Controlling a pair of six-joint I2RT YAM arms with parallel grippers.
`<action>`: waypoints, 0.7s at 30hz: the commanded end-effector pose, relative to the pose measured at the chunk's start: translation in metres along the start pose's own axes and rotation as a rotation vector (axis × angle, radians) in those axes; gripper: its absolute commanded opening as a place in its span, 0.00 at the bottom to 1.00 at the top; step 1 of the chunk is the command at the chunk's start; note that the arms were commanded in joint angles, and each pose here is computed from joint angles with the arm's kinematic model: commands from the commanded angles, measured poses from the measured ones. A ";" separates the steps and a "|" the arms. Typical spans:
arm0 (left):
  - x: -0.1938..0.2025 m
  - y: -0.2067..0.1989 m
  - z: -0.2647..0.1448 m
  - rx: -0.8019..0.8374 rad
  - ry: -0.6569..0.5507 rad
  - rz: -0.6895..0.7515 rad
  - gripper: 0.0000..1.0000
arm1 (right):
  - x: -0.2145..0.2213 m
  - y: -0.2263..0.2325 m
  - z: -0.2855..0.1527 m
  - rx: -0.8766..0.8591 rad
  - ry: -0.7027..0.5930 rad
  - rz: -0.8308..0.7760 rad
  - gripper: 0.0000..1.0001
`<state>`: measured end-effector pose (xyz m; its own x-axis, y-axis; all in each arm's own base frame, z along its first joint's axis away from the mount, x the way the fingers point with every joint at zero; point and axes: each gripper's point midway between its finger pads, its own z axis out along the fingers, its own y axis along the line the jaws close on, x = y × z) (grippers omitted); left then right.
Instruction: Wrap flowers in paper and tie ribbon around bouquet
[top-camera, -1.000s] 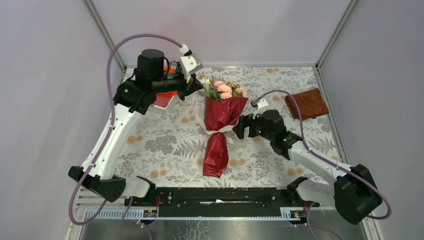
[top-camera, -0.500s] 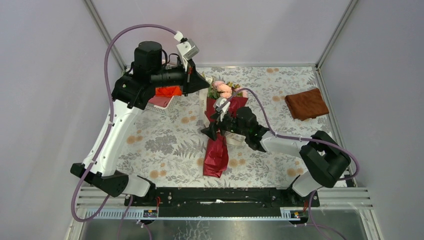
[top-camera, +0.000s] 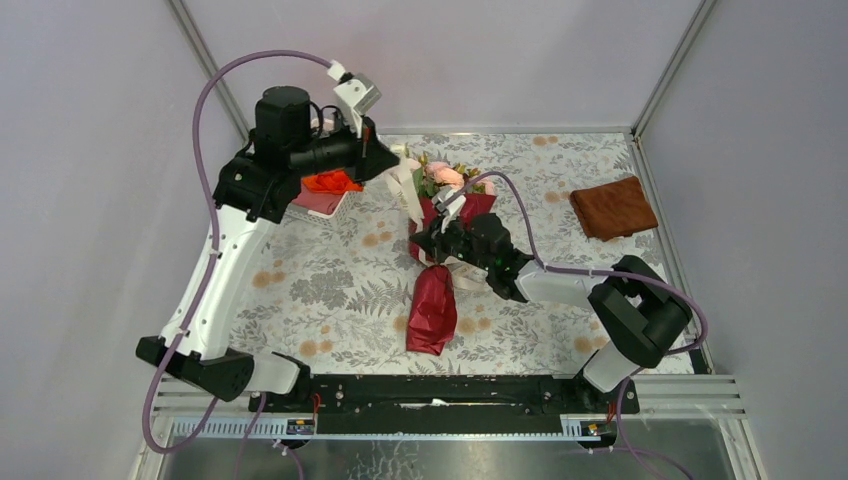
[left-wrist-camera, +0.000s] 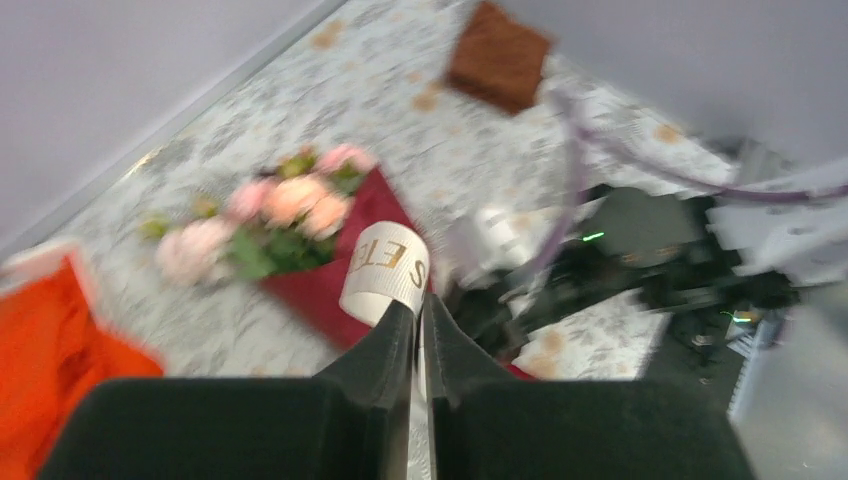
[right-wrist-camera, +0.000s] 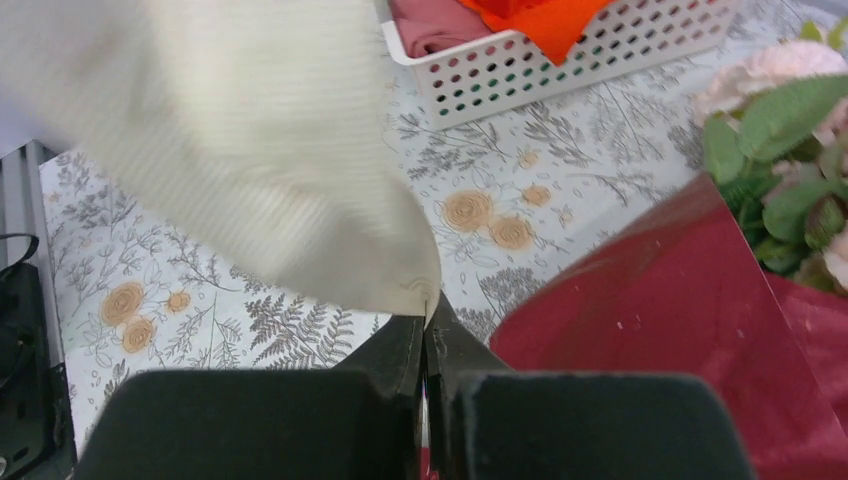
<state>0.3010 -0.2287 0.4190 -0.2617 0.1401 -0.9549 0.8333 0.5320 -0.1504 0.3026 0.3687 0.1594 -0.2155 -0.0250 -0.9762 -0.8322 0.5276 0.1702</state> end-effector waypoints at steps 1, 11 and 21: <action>0.052 0.085 -0.032 -0.397 0.101 0.038 0.31 | -0.026 -0.010 -0.016 0.107 -0.051 0.072 0.00; 0.294 0.075 -0.102 -0.247 0.799 0.397 0.78 | -0.003 -0.002 -0.023 0.148 0.119 0.297 0.00; 0.238 0.015 0.013 0.006 0.229 0.526 0.91 | -0.019 0.003 -0.020 0.145 0.107 0.384 0.00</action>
<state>0.2161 -0.1310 0.1585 -0.1388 0.7794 -0.6110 0.8964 0.3611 0.2570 0.2843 0.3444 0.1341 -0.5788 0.0137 -0.8153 -0.6079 0.6591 0.4426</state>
